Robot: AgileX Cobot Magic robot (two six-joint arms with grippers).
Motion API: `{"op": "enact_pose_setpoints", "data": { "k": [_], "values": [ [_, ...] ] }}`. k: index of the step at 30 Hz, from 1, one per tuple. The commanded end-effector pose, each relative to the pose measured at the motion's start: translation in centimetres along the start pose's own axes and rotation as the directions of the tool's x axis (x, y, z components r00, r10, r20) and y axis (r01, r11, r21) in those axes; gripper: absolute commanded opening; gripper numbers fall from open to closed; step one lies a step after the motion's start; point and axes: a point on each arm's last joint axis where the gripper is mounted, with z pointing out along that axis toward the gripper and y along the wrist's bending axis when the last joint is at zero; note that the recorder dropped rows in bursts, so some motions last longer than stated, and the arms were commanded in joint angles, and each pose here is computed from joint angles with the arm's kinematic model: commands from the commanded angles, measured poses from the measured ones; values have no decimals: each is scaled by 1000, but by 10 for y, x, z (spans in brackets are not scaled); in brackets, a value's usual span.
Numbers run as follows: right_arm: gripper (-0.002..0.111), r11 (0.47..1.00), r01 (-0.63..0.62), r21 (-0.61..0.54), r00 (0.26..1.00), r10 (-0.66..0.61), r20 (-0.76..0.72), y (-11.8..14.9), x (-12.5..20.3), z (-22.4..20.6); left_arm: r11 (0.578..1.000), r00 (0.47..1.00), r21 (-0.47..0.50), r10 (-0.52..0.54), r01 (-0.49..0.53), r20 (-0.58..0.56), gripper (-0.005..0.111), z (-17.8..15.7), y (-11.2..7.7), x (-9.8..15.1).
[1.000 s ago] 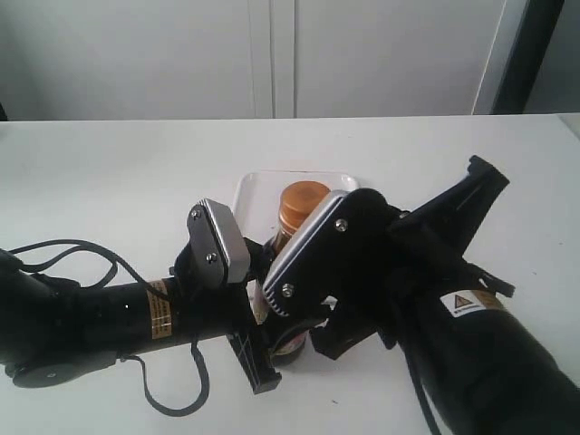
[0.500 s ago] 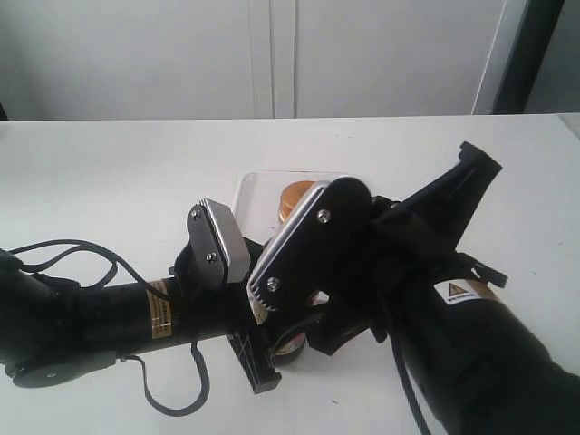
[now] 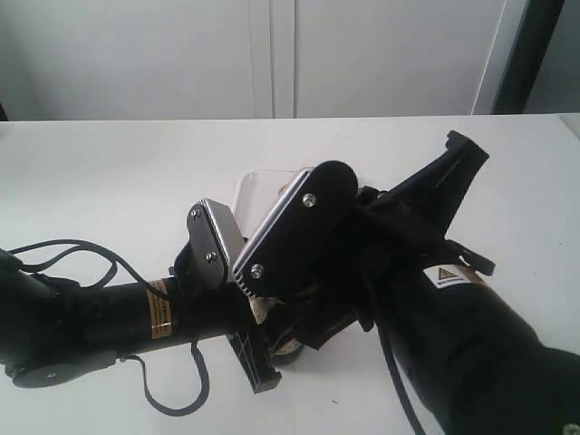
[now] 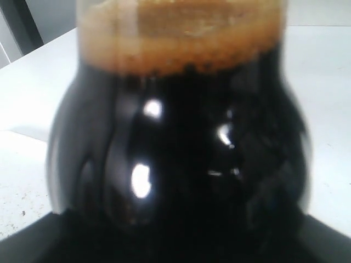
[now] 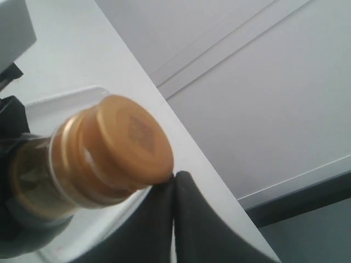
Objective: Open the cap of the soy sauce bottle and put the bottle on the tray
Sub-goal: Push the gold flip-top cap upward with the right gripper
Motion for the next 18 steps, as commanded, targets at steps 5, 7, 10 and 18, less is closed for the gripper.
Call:
{"op": "enact_pose_setpoints", "data": {
  "k": [5, 7, 10, 18],
  "values": [
    [0, 999, 34, 0, 999, -34, -35, -2, 0, -1, 1000, 1000, 6, 9, -9, 19, 0, 1, -1, -4],
    [0, 999, 48, -9, 998, -48, -48, -1, 1, -1, 1000, 1000, 6, 9, -9, 19, 0, 1, -1, -4],
    [0, 997, 57, -52, 997, -60, -43, 3, 1, -1, 1000, 1000, 6, 9, -9, 19, 0, 1, -1, -4],
    [0, 999, 18, -45, 1000, -18, -12, -4, -16, -1, 1000, 1000, 6, 9, -9, 19, 0, 1, -1, -4]
  ]
}}
